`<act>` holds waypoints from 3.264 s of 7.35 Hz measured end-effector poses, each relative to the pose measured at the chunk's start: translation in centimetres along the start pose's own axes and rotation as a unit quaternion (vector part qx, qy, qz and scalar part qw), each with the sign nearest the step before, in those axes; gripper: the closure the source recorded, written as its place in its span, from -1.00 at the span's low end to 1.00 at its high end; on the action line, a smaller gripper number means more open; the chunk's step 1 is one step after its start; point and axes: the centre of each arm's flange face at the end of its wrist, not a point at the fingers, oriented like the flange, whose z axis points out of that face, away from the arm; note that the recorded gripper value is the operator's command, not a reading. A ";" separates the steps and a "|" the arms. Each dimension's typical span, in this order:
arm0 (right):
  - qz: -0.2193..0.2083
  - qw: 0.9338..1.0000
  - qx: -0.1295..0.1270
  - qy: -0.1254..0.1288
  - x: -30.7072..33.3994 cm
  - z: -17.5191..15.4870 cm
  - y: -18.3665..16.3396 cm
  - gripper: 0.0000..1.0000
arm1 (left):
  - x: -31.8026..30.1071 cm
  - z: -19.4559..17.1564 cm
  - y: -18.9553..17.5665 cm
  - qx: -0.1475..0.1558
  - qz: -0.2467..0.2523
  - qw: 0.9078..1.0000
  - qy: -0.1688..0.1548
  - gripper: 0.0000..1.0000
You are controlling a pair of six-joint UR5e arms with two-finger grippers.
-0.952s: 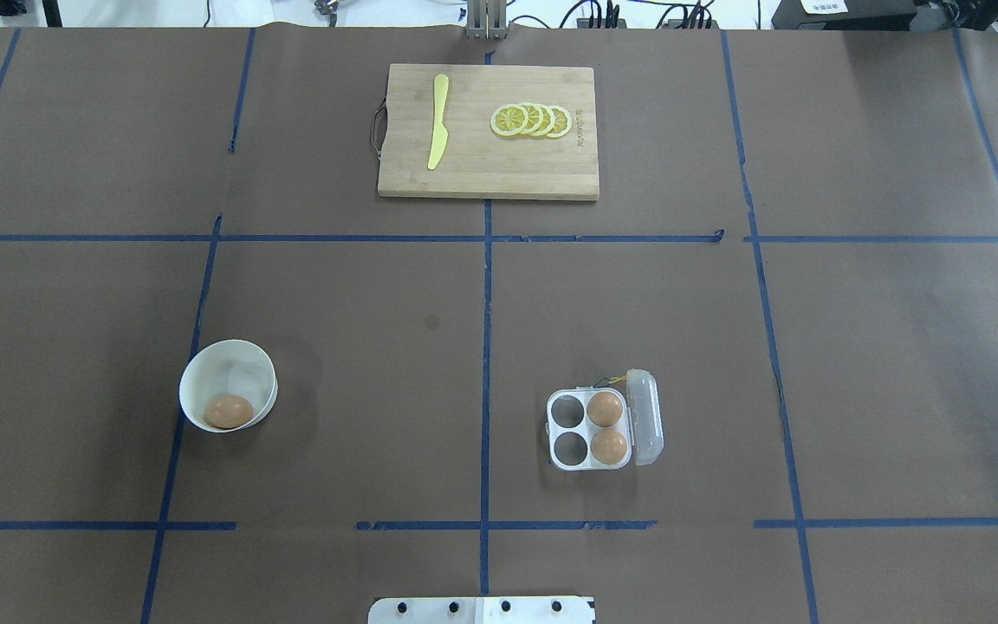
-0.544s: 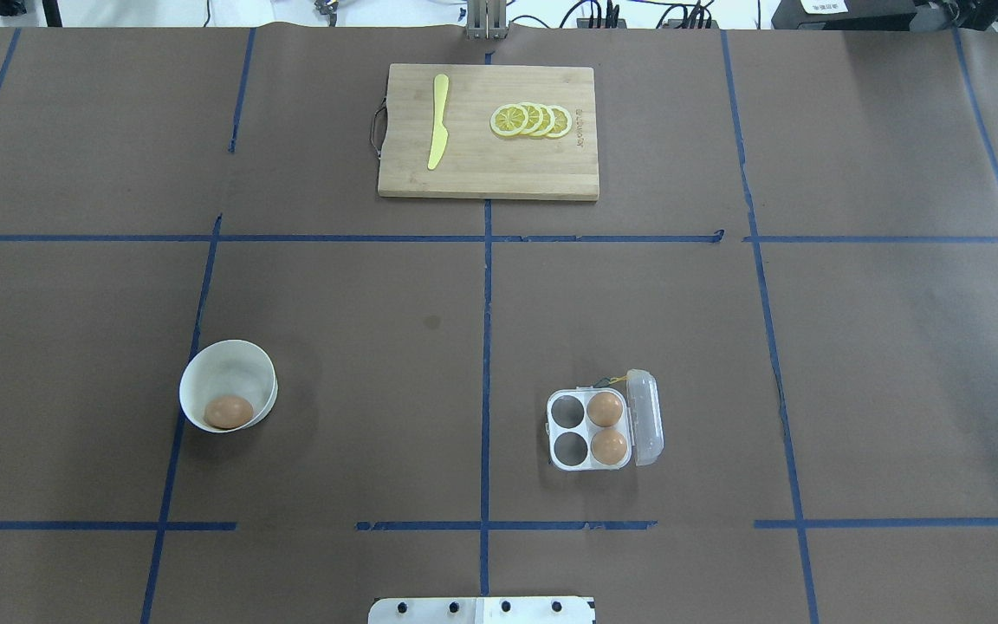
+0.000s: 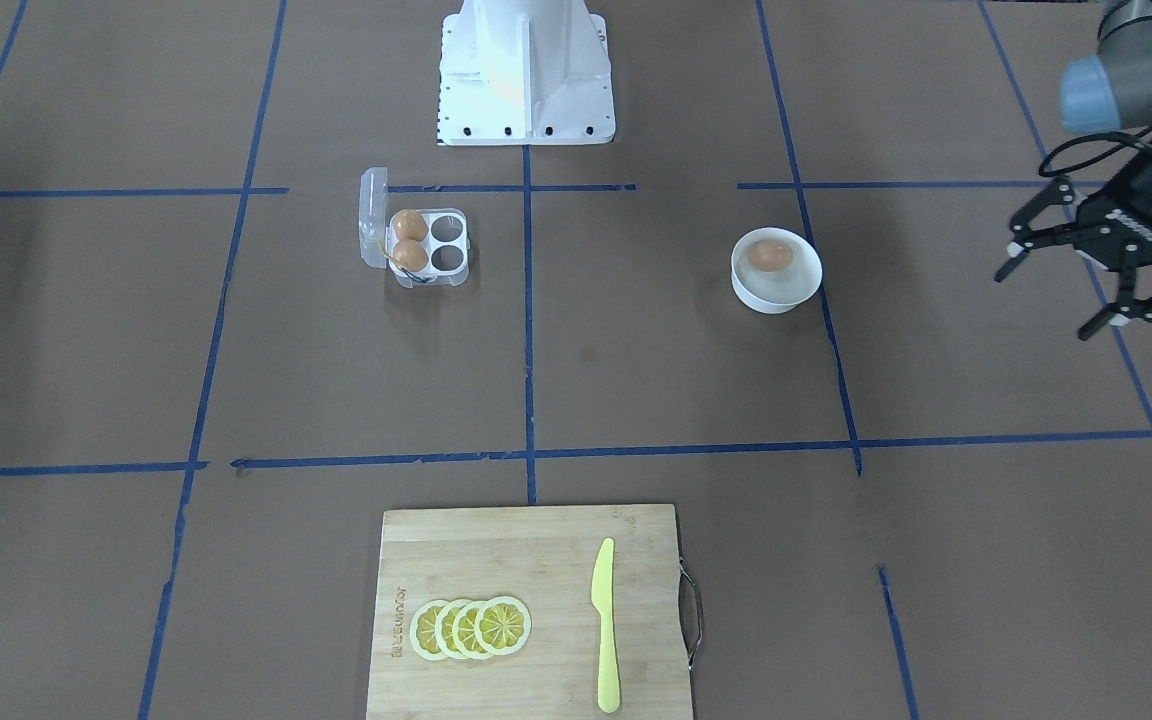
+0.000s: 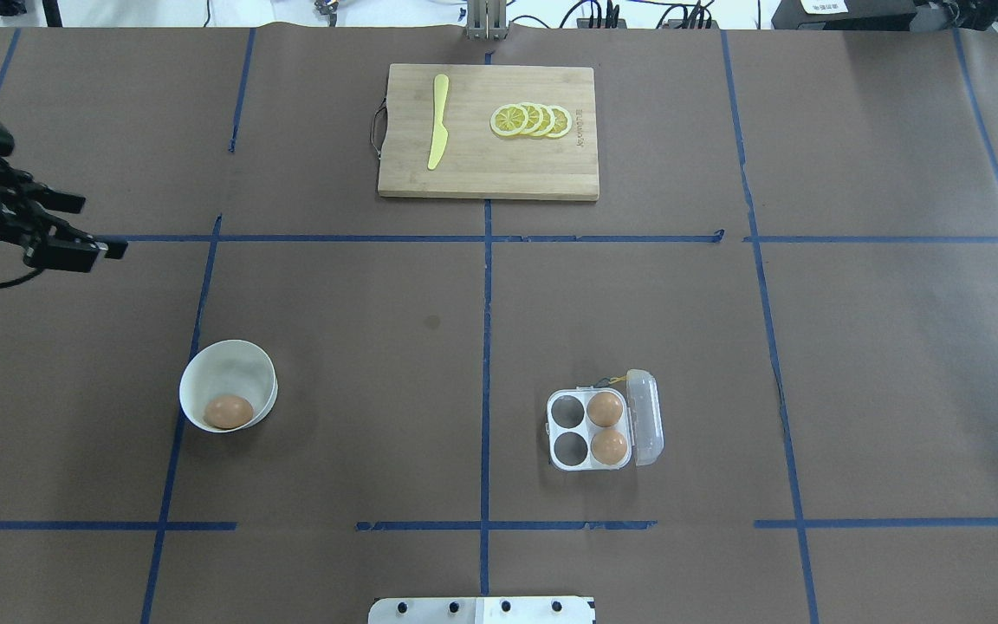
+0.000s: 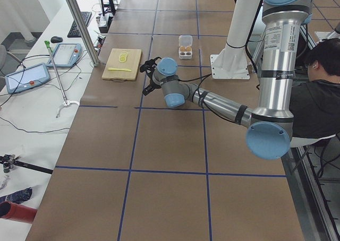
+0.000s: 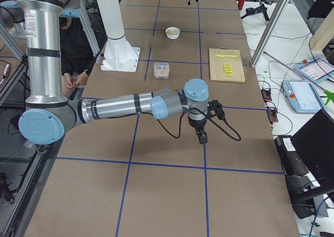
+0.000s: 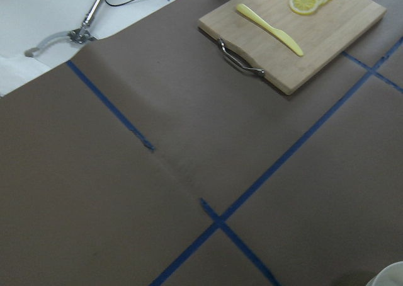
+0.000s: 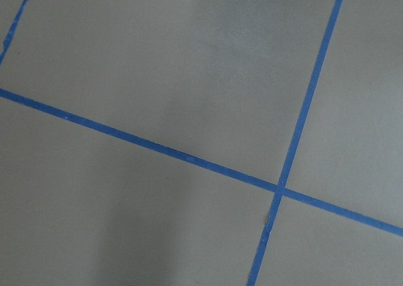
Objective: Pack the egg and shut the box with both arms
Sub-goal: 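Move the left gripper down over the white bowl to the brown egg, then close the left gripper on the brown egg and lift it from the bowl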
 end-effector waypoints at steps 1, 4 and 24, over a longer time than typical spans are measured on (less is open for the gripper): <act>0.001 1.000 -0.001 0.000 0.0 0.1 0.1 -1.00 | 2.7 1.9 0.9 -0.011 0.002 1.000 0.012 -0.52; 0.002 1.000 -0.003 0.001 0.2 0.2 0.2 -1.00 | 9.0 6.6 4.2 -0.047 0.027 0.998 0.045 -0.32; 0.013 1.000 -0.014 0.000 0.9 1.0 2.1 -1.00 | 13.8 12.9 6.5 -0.062 0.058 0.996 0.040 1.00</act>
